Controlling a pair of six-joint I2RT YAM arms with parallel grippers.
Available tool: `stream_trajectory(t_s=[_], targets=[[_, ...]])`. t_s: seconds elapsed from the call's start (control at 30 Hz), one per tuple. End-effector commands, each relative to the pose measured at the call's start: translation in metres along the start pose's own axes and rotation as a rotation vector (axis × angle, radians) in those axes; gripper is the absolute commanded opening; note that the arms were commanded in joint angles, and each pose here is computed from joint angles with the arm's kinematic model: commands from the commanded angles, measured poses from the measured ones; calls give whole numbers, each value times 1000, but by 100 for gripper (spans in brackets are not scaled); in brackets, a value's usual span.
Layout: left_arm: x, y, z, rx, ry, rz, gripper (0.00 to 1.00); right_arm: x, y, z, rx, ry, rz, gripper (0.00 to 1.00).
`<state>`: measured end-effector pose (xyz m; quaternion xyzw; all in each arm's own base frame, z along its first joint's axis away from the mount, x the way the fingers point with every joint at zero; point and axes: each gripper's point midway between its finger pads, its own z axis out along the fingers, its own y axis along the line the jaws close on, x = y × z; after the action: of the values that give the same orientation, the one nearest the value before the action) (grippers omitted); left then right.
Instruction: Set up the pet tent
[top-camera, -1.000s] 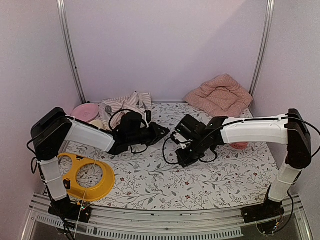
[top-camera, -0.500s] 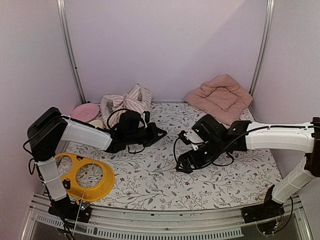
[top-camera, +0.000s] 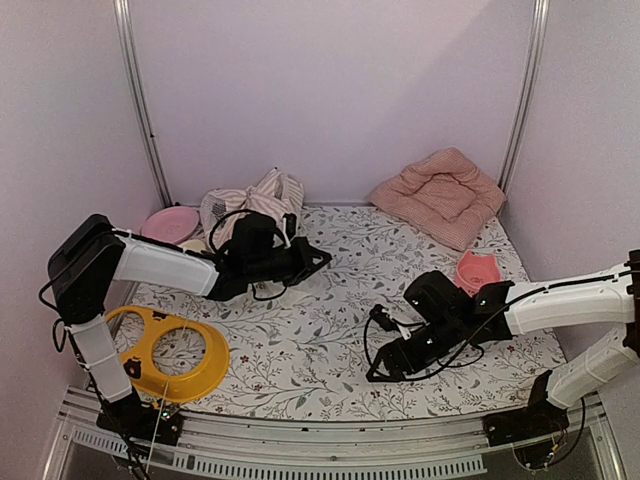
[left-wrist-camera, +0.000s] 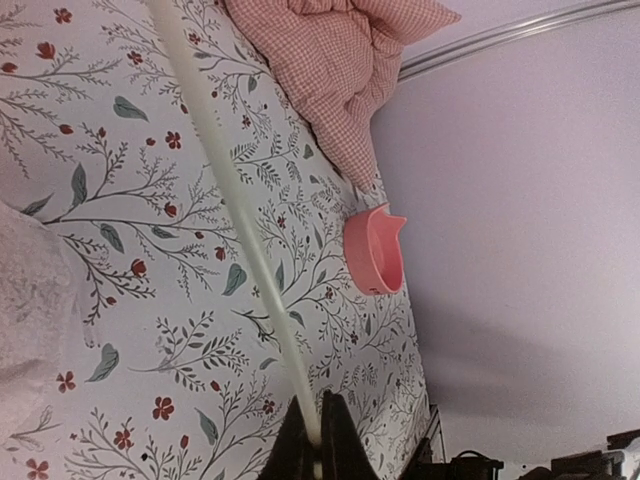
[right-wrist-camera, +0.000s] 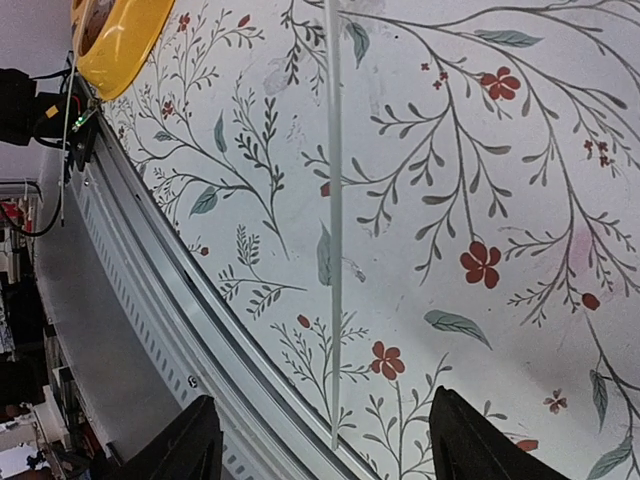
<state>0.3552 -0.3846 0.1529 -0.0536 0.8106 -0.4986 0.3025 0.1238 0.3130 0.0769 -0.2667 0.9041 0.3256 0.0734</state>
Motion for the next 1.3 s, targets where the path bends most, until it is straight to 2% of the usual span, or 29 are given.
stream_trajectory(t_s=[0.0,0.33,0.6,0.9,1.27], targets=[[-33,-38,-9,85,-83,105,0,-3,25,5,-125,-28,-12,68],[-41,-43,-14,95,-97,115,0,5,11,24,-87,-6,6,51],[-44,-45,-16,104,-98,115,0,6,-1,33,-42,-12,22,45],[-47,-49,-20,111,-106,120,0,2,-3,37,-37,-19,21,25],[-50,-53,-20,120,-111,122,0,6,-5,41,-34,0,22,26]])
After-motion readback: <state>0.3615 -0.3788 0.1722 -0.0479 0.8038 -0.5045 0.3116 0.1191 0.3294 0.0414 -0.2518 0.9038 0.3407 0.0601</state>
